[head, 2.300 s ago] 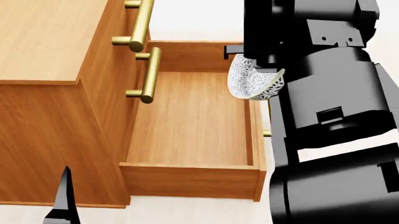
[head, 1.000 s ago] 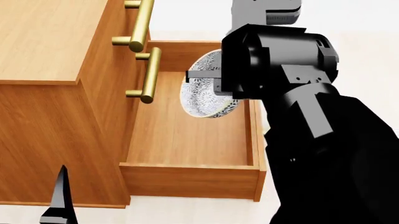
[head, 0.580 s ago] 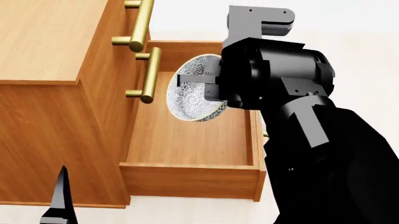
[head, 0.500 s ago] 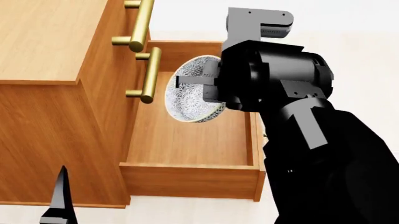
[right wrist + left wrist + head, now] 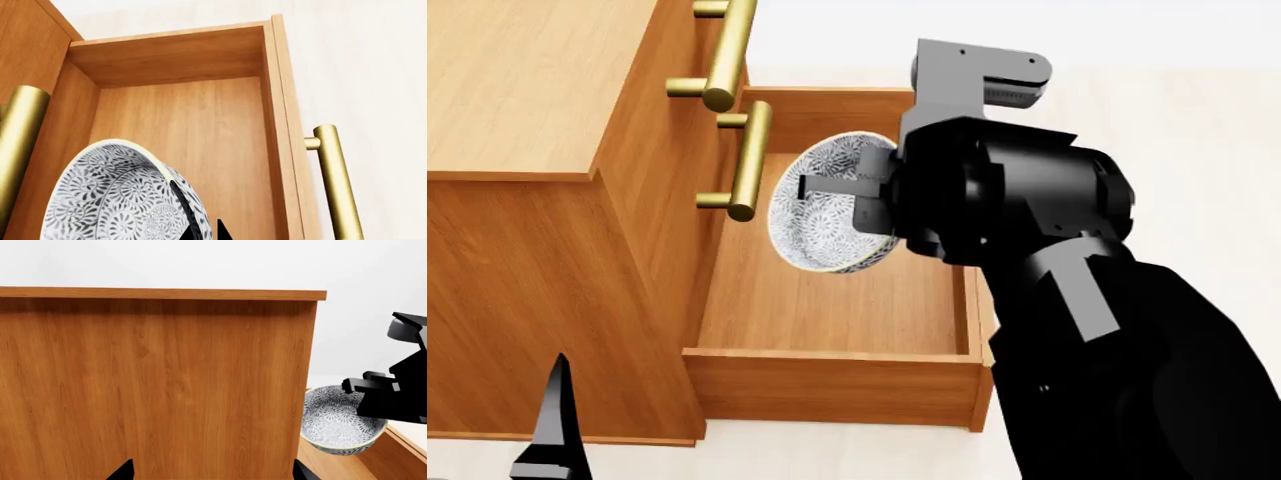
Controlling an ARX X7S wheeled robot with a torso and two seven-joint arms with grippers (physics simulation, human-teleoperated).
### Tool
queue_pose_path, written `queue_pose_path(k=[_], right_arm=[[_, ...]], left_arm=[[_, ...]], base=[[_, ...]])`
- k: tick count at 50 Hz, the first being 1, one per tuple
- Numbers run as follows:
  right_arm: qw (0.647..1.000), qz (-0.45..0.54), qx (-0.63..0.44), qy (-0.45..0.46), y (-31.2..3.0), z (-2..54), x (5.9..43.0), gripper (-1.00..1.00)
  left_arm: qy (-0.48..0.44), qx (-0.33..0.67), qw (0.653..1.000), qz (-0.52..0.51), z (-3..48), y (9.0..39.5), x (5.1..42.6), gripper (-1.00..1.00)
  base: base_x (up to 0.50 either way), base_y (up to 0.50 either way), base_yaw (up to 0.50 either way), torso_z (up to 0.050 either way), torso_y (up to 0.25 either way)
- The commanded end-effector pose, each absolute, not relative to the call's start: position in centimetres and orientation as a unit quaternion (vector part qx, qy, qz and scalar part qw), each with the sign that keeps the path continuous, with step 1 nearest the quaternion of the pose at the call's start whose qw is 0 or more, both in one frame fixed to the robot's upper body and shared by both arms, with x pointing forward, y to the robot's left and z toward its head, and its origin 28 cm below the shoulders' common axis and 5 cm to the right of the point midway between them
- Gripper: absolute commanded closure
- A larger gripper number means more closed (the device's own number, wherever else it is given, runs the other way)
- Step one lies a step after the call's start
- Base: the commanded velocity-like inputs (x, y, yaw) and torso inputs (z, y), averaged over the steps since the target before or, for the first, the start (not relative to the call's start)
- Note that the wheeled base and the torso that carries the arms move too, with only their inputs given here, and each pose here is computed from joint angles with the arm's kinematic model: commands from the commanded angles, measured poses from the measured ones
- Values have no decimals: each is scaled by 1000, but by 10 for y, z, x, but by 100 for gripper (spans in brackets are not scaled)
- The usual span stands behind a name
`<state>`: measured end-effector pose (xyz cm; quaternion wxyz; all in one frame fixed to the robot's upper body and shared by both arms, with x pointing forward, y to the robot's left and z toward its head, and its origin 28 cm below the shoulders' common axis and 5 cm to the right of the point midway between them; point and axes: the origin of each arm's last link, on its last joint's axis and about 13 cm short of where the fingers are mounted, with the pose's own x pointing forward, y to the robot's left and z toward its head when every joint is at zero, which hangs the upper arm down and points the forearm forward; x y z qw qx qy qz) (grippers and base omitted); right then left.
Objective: Put the bowl in the bottom drawer of the cabinet and close it.
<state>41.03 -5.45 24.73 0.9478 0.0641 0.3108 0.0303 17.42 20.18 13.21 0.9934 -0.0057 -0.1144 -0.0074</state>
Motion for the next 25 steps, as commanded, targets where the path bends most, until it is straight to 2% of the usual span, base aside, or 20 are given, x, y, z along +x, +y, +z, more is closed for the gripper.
queue_pose_path(k=[1,25], right_arm=[[948,58,101,296,-50,248,412,100],[942,62,113,311,-54,230,411,100]], left_arm=[[-133,-26,991,-19,139,200,173,-100],[-133,-28,991,-19,140,200,171,-100]], base=[[0,0,0,0,0],[0,0,0,0,0]])
